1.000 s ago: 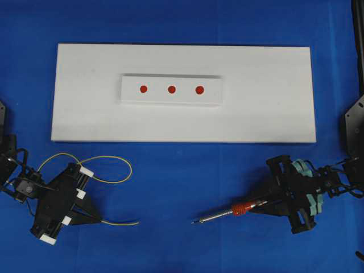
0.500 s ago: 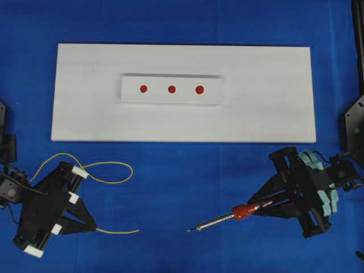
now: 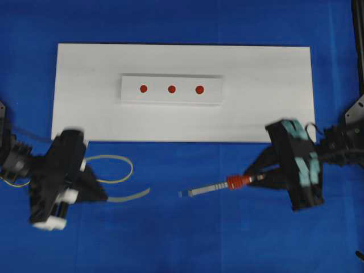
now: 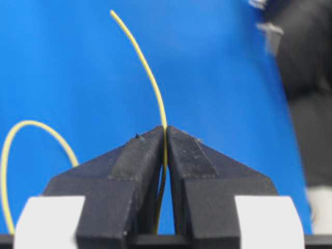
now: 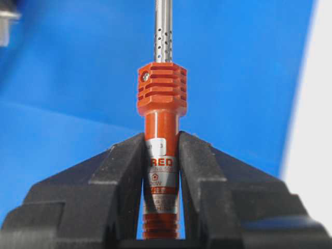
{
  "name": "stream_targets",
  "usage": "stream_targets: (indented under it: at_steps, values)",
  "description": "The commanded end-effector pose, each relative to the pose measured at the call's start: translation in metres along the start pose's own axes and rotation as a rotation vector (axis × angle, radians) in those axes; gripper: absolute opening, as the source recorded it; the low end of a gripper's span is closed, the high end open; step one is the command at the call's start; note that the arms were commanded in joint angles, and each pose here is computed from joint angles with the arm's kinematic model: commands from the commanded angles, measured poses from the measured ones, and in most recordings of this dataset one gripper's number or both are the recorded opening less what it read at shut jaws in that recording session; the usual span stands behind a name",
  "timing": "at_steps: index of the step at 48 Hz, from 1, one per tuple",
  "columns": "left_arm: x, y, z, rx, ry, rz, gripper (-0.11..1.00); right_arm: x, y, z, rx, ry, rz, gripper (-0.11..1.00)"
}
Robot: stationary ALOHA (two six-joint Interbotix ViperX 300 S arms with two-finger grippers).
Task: Touch the tip of the soldering iron to the tip of the solder at the mark.
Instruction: 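Lift both held tools up over the white board toward the red dots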
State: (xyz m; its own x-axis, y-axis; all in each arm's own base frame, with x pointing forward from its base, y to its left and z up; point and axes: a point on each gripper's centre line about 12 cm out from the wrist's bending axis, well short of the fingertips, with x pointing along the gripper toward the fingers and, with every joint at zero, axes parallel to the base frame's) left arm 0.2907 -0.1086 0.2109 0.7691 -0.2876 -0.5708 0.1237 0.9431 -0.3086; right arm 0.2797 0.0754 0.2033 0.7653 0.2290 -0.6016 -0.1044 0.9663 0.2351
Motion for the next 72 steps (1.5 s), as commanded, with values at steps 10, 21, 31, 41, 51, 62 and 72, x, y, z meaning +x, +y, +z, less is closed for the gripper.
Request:
stream_targets:
  at_steps: [10, 21, 31, 41, 51, 62, 72]
  values:
    - [-0.008, 0.061, 0.033, -0.147, 0.011, 0.194, 0.02, -0.007, -0.063, 0.022, 0.112, 0.043, -0.172, 0.07]
    - [-0.013, 0.104, 0.045, -0.228, 0.020, 0.313, 0.02, -0.012, -0.109, 0.030, 0.189, 0.082, -0.287, 0.07]
    - [-0.019, 0.130, 0.053, -0.273, 0.020, 0.381, 0.02, -0.017, -0.138, 0.034, 0.215, 0.112, -0.362, 0.06]
    - [-0.022, 0.139, 0.054, -0.272, 0.015, 0.402, 0.02, -0.019, -0.143, 0.035, 0.217, 0.116, -0.376, 0.06]
    - [-0.024, 0.139, 0.047, -0.307, 0.059, 0.414, 0.02, -0.018, -0.143, 0.037, 0.221, 0.128, -0.374, 0.06]
    - [-0.022, 0.141, 0.037, -0.361, 0.128, 0.435, 0.02, -0.011, -0.146, 0.042, 0.220, 0.152, -0.372, 0.06]
    - [-0.001, 0.151, 0.021, -0.371, 0.175, 0.447, 0.02, -0.008, -0.148, 0.044, 0.212, 0.155, -0.375, 0.06]
